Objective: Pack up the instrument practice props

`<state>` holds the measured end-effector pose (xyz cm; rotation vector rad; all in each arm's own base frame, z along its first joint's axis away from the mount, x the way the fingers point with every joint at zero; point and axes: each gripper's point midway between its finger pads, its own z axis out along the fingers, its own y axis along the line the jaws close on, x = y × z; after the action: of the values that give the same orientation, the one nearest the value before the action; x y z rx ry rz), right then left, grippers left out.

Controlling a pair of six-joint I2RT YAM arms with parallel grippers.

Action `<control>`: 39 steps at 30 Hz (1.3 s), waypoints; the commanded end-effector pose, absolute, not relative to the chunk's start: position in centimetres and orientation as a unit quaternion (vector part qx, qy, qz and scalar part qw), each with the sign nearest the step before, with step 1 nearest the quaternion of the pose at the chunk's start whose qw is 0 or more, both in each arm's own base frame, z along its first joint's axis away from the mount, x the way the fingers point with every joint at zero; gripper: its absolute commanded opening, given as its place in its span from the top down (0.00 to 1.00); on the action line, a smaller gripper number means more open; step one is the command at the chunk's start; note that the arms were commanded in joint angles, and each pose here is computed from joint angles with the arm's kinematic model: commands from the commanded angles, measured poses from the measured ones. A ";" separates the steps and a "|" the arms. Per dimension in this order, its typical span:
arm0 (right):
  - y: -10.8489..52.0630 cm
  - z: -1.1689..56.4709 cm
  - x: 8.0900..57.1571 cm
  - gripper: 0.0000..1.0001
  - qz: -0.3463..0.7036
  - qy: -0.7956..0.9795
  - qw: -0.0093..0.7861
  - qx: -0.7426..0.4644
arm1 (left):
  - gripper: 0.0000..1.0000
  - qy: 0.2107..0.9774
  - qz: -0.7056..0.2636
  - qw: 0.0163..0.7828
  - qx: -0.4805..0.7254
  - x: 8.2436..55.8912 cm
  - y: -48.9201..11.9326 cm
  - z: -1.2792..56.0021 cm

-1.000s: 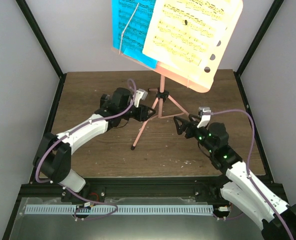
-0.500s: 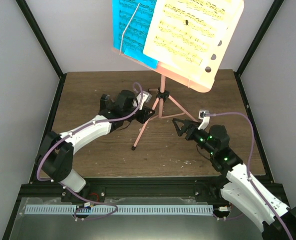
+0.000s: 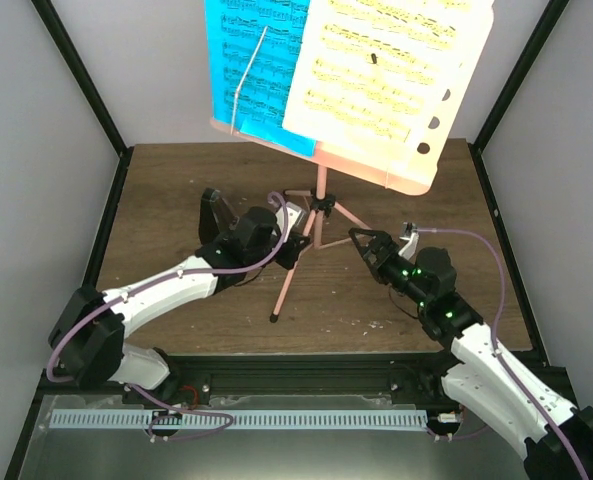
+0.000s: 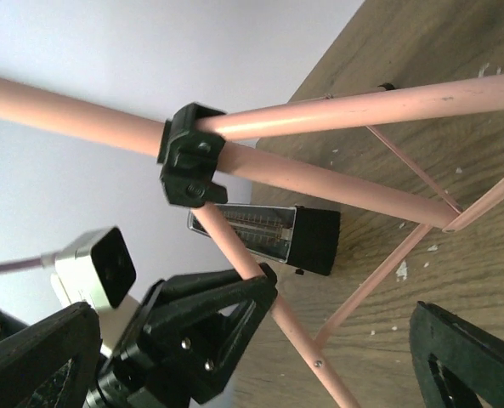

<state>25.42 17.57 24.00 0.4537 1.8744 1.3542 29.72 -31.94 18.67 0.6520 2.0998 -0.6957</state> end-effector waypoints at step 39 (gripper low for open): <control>22.6 27.0 32.5 0.50 0.634 0.655 0.263 0.315 | 0.59 0.848 -0.329 0.295 0.294 30.1 -31.5 20.0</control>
<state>31.99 22.44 24.56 0.8662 1.8413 1.6783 29.46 -31.31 20.16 0.7321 2.2768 -0.9168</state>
